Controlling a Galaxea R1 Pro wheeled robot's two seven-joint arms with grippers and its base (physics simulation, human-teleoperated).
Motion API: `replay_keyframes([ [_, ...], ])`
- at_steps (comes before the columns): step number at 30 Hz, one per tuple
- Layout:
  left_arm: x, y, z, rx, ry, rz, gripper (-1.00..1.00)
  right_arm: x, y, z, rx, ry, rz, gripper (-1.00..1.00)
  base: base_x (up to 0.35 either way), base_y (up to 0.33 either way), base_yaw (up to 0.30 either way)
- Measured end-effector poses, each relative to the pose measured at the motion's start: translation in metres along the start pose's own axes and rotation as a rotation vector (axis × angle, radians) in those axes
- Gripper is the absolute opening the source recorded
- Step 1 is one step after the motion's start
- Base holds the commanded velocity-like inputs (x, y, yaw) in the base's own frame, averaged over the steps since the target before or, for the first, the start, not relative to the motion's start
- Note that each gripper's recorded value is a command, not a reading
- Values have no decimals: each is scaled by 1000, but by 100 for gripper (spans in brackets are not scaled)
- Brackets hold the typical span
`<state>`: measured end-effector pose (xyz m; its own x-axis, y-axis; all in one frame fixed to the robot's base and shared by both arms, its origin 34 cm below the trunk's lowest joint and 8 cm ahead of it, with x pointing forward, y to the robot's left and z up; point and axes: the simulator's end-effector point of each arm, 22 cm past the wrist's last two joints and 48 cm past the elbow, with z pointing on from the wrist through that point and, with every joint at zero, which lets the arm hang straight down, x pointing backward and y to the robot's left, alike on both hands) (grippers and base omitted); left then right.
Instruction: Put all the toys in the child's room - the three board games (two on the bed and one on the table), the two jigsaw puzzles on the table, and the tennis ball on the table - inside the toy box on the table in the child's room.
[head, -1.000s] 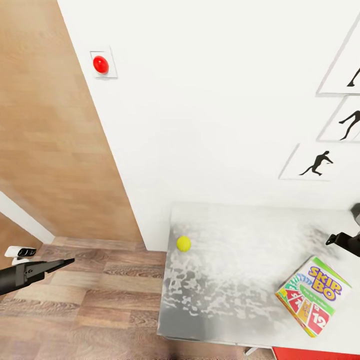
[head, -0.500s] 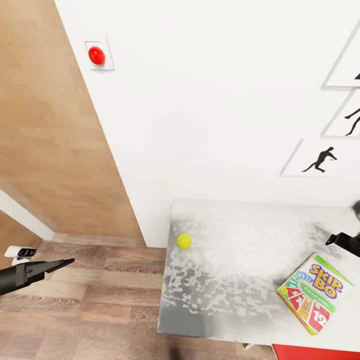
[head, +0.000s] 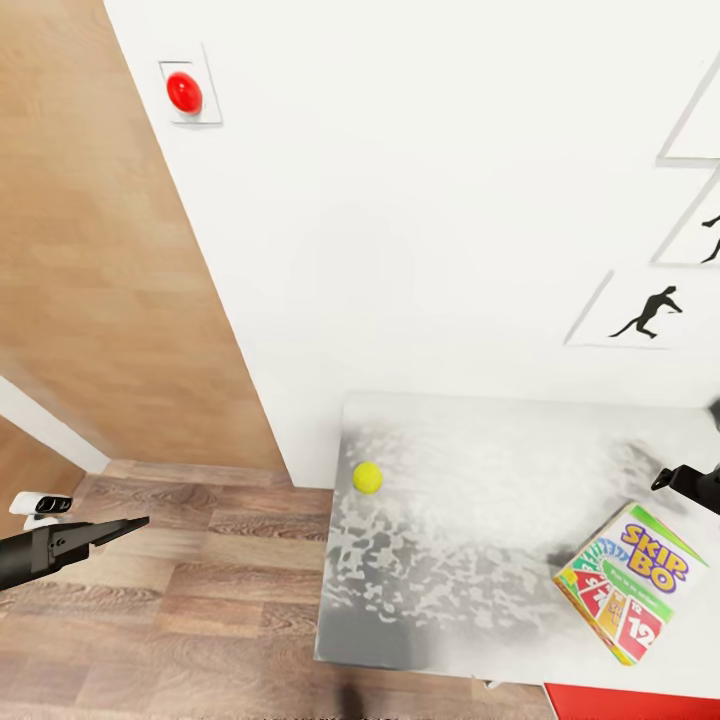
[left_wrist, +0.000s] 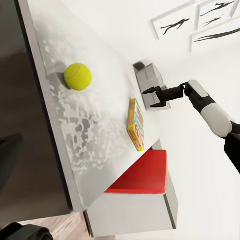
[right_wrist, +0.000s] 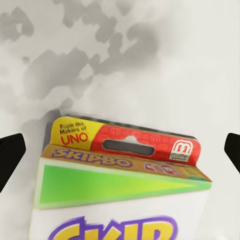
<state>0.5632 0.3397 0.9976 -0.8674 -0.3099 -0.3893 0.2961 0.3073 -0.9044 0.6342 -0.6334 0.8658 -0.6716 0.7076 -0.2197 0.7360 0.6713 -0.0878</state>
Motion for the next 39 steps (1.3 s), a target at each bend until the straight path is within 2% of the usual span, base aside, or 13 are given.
replay_keyframes([
  [39,12,26,5,-20,20,-58,100,14,-4,32,43,44,-13,100,0,8,0],
])
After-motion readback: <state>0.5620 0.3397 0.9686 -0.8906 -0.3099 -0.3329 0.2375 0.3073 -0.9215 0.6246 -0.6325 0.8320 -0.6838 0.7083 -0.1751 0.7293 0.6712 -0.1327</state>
